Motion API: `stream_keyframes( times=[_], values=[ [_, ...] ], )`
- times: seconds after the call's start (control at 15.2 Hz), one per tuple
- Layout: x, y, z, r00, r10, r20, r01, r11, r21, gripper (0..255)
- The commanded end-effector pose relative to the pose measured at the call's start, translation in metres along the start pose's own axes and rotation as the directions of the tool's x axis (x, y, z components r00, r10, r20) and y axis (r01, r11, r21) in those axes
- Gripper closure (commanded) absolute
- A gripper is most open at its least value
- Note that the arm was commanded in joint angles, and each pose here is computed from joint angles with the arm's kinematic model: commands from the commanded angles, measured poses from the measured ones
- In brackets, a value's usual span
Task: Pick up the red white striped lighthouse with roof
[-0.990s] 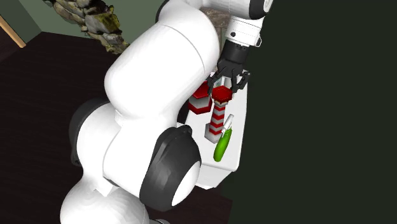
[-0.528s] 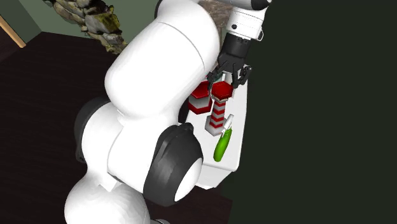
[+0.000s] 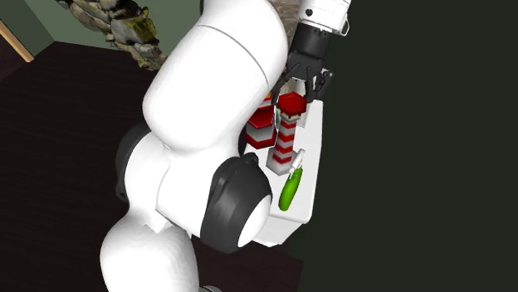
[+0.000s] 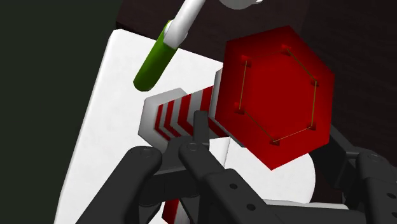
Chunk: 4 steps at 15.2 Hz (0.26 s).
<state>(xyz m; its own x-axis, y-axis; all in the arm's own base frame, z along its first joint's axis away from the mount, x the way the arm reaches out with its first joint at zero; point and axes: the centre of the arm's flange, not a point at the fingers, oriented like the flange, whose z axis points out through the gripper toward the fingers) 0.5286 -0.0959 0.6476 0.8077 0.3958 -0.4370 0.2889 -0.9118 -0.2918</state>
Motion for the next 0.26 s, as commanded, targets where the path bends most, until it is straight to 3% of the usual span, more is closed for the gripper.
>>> stream_keyframes(
  times=[0.0,0.2],
  values=[
    [-0.0046,-0.0031,-0.0096,1.000,0.000,0.000,0.000,1.000,0.000,255],
    [-0.0072,-0.0049,-0.0147,1.000,0.000,0.000,0.000,1.000,0.000,255]
  ],
)
